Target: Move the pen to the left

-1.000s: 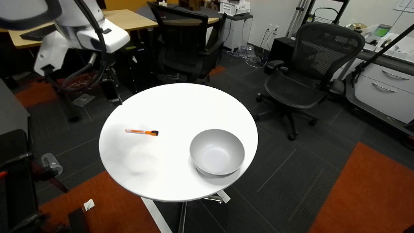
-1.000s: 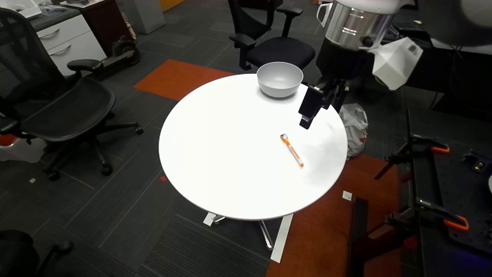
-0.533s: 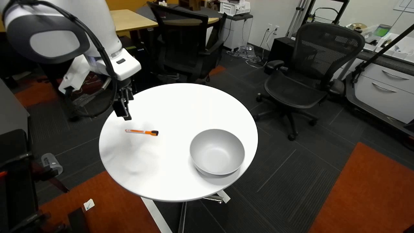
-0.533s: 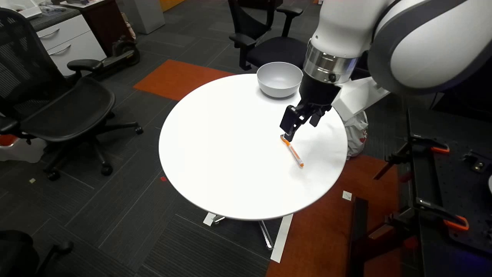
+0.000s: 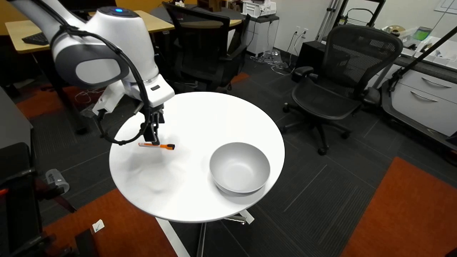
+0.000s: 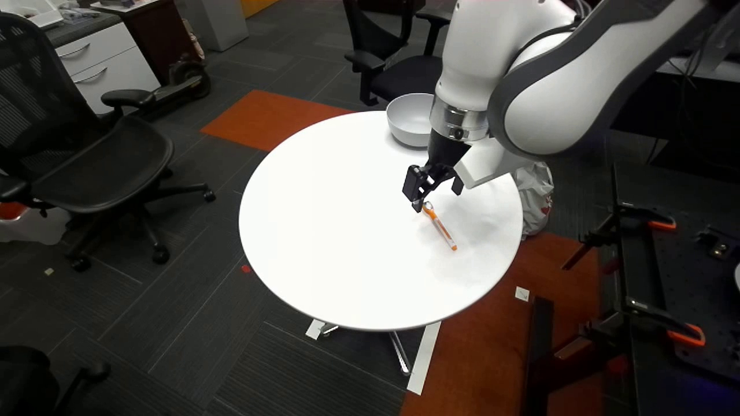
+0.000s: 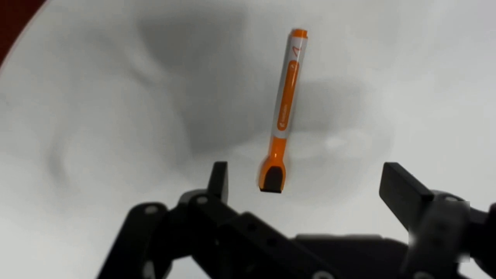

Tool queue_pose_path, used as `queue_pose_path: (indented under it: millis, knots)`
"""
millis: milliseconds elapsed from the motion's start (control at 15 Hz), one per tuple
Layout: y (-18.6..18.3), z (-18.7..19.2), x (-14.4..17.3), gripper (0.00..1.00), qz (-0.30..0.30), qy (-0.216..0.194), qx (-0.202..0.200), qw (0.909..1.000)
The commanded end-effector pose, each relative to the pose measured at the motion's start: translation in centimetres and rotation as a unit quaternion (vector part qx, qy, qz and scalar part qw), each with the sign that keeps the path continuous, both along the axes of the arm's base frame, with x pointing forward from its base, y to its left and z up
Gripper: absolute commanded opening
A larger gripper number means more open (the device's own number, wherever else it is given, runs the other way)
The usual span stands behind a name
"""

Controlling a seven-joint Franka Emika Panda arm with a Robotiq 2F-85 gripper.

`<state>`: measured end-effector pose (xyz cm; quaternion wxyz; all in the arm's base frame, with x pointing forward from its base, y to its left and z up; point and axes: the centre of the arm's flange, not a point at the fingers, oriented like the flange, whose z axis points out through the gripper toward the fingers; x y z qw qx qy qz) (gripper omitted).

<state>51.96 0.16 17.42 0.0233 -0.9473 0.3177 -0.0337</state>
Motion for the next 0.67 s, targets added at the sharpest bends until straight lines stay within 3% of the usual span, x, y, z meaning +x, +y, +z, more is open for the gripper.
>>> queue_pose_path:
  millis: [0,600]
  knots:
    - [-0.1,-1.5,1.9,1.0,-0.018,0.01,0.001,0.9998]
    - [0.0,-4.1,3.0,1.0,-0.019,0.041,0.006,0.999]
